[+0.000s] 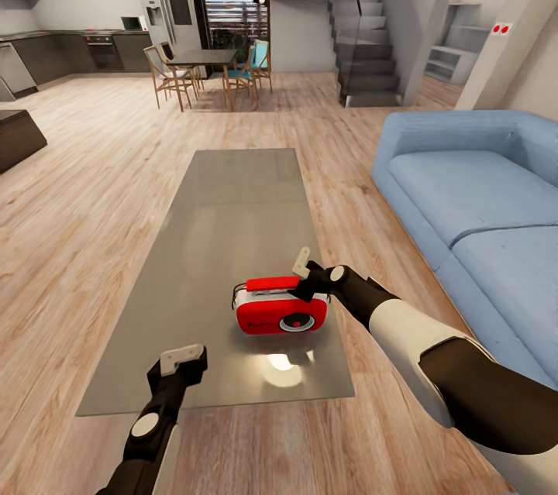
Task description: Turn on the radio receiver that's on the table in the living room.
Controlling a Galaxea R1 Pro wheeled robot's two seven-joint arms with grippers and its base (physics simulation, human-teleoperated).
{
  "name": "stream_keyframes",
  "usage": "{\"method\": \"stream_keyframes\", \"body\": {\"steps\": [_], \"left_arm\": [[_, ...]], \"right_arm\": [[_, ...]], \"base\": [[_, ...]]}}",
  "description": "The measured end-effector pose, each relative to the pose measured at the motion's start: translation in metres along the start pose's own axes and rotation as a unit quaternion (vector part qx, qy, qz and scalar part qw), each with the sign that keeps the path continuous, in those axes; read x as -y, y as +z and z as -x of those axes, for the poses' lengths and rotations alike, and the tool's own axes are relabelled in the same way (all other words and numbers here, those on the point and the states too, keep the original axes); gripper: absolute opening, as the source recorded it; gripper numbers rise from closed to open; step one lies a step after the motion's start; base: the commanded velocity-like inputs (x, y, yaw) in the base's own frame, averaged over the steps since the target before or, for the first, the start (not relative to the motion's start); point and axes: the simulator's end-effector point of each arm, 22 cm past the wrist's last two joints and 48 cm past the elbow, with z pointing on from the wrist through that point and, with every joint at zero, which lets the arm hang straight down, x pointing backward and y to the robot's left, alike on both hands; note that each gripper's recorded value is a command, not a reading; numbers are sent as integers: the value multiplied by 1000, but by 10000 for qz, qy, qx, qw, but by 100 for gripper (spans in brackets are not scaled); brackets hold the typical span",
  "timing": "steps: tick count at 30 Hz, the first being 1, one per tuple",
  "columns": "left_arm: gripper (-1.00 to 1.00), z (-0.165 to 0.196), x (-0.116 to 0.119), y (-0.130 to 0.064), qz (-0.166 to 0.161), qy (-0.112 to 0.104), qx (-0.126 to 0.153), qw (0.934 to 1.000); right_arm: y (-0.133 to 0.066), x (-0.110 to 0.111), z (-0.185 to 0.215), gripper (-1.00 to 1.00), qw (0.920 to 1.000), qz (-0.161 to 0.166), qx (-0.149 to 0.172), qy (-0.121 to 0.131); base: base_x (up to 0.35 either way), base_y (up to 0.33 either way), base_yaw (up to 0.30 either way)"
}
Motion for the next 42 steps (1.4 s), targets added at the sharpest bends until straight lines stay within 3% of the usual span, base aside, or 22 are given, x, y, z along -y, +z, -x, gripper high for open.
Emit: {"method": "stream_keyframes", "body": {"steps": [34, 37, 42], "left_arm": [[100, 40, 6, -27, -65, 37, -45, 10000], [100, 43, 6, -30, -68, 40, -60, 10000], [100, 50, 7, -34, -71, 38, -68, 9999]], "right_arm": [[-34, 17, 35, -100, 10000, -24, -1, -12], [-37, 19, 41, -100, 9999, -31, 55, 86], [-44, 23, 56, -100, 9985, -37, 267, 485]], "base": [[0, 0, 0], [0, 0, 0], [0, 0, 0]]}}
